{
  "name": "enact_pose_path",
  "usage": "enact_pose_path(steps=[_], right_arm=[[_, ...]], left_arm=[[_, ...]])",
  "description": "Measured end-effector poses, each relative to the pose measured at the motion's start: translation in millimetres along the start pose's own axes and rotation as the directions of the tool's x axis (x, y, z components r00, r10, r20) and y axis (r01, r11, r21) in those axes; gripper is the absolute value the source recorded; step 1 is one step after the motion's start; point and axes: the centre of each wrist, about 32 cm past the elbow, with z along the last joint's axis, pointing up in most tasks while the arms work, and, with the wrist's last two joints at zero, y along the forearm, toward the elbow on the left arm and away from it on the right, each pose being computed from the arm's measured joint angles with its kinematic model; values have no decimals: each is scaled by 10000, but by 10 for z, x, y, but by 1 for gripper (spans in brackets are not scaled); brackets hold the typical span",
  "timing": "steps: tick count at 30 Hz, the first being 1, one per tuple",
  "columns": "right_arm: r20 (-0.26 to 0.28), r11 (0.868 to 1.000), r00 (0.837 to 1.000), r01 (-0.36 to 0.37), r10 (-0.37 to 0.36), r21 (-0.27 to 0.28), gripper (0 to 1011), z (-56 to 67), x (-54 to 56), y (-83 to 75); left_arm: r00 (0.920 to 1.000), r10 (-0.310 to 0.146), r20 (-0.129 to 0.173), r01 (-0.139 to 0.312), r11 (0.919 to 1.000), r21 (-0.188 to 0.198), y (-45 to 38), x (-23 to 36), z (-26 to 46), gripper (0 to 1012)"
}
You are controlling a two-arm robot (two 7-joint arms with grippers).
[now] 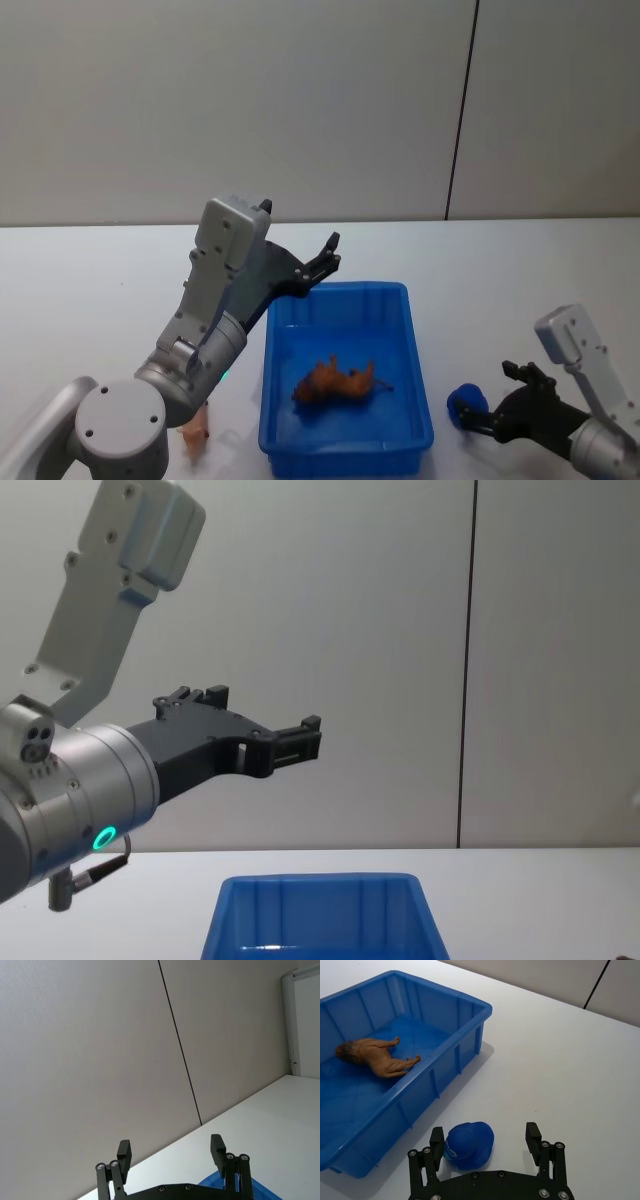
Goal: Pick up the two dolls from the table and place them into the box.
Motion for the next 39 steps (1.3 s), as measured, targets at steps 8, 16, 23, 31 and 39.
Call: enact_pose_path(steps=[8, 16, 23, 31, 39], right_arm=[[-172, 9997, 9999, -17, 13, -227, 1001, -7, 5, 75], [-311, 9984, 9993, -231, 216, -507, 855, -11, 22, 115], [-360, 9970, 9986, -418, 396, -644, 616, -6, 43, 125], [-378, 9970, 9981, -503, 481, -587, 441, 9, 59, 125], [-204, 9988, 9987, -467, 469, 114, 359, 91, 61, 105]], left_arm=[[10000, -1, 0, 1, 10000, 0, 0, 0, 0, 1003], [10000, 0, 0, 0, 10000, -1, 0, 0, 0, 1003], [10000, 0, 0, 0, 10000, 0, 0, 0, 0, 1003], [10000, 0, 0, 0, 10000, 0, 0, 0, 0, 1003], [10000, -1, -1, 1, 10000, -1, 0, 0, 0, 1003]])
